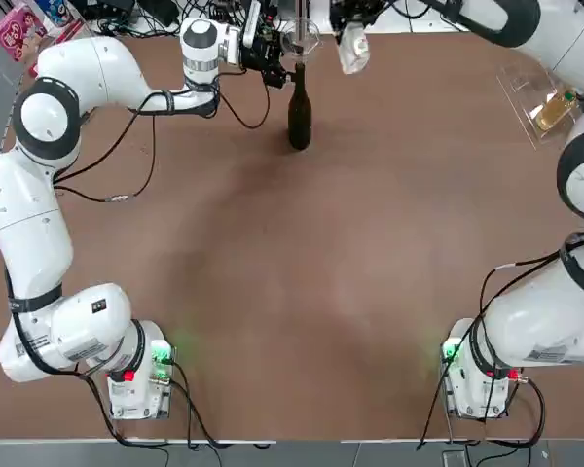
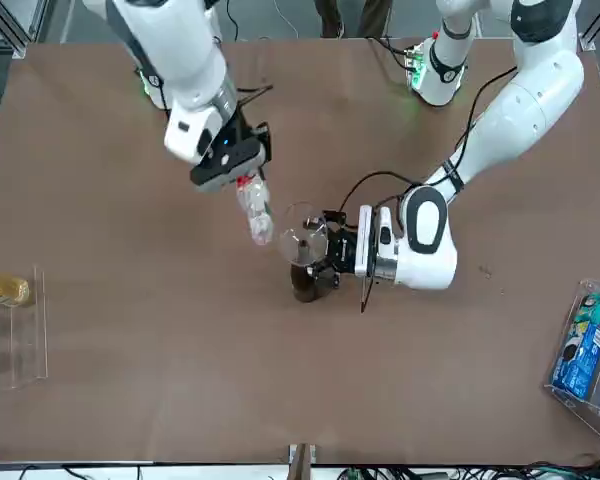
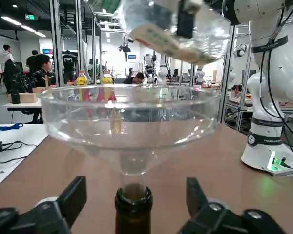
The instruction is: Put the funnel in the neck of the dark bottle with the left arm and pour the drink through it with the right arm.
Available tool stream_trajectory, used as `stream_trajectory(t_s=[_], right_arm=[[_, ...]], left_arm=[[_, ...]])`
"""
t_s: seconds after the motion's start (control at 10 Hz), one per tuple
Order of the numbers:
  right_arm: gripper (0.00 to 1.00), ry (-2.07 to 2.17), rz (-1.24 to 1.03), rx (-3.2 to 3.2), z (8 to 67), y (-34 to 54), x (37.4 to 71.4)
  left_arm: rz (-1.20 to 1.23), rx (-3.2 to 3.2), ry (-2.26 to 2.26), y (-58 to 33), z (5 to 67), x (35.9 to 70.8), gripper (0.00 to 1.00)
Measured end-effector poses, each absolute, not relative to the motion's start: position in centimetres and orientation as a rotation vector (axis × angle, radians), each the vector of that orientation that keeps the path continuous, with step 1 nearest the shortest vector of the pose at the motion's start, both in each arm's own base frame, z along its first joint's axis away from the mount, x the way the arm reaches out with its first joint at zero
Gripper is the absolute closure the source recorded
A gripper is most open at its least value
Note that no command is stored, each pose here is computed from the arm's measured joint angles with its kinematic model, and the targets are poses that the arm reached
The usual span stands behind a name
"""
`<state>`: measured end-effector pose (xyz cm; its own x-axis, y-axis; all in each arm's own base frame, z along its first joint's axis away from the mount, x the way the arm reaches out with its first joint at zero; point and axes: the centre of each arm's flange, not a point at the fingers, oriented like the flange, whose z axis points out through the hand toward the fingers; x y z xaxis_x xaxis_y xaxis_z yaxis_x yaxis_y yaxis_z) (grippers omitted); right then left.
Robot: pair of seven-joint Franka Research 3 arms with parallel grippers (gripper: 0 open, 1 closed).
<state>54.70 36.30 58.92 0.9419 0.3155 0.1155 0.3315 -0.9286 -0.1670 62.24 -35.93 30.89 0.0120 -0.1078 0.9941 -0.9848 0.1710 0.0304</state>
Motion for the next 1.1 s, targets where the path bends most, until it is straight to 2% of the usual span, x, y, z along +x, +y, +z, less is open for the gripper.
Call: stream_trajectory(t_s=[0.3,0.6,1.1], right_arm=[[0.53,-0.679,-0.163,-2.824,59.6,28.0,59.0],[0.53,-0.895,-0.222,-2.690,58.0,17.5,61.6],[0.53,-1.187,-0.441,-2.350,49.7,2.1,61.2]], left_arm=[[1.024,1.172,-1.349,-35.5,31.0,62.7,0.00],[1.033,1.130,-1.533,-32.8,31.7,64.2,0.00],[0.719,1.274,-1.826,-20.1,36.9,66.1,0.00]])
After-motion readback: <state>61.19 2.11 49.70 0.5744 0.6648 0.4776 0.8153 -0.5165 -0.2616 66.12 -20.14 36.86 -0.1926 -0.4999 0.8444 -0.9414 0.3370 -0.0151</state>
